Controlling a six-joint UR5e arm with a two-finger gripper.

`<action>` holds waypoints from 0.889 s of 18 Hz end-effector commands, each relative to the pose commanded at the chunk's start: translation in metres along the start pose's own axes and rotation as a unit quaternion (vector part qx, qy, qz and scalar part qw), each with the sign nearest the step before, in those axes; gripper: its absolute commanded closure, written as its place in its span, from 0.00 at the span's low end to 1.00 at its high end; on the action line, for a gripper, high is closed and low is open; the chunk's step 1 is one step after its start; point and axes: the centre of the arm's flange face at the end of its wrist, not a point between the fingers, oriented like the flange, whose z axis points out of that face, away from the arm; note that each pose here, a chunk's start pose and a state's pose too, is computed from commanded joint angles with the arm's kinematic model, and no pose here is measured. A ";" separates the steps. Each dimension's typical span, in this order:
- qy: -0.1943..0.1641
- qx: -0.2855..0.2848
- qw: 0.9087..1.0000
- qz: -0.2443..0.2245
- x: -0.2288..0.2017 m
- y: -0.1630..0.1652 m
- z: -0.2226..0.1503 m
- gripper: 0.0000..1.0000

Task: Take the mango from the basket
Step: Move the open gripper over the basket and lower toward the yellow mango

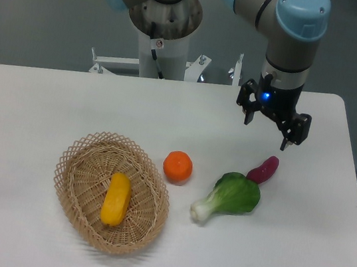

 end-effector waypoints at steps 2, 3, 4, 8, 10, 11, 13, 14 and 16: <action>0.000 0.002 1.000 0.000 0.003 -0.001 0.002 0.00; -0.003 0.005 1.000 -0.004 0.002 -0.001 0.000 0.00; -0.003 0.006 1.000 -0.008 0.001 -0.001 0.000 0.00; 0.000 0.008 0.999 -0.031 0.009 -0.004 0.000 0.00; 0.007 0.019 0.997 -0.068 0.015 -0.010 0.004 0.00; 0.009 0.023 0.997 -0.074 0.019 -0.017 0.006 0.00; 0.011 0.026 0.996 -0.086 0.027 -0.030 0.007 0.00; 0.013 0.027 0.995 -0.096 0.032 -0.040 0.008 0.00; 0.011 0.037 0.992 -0.121 0.043 -0.063 0.011 0.00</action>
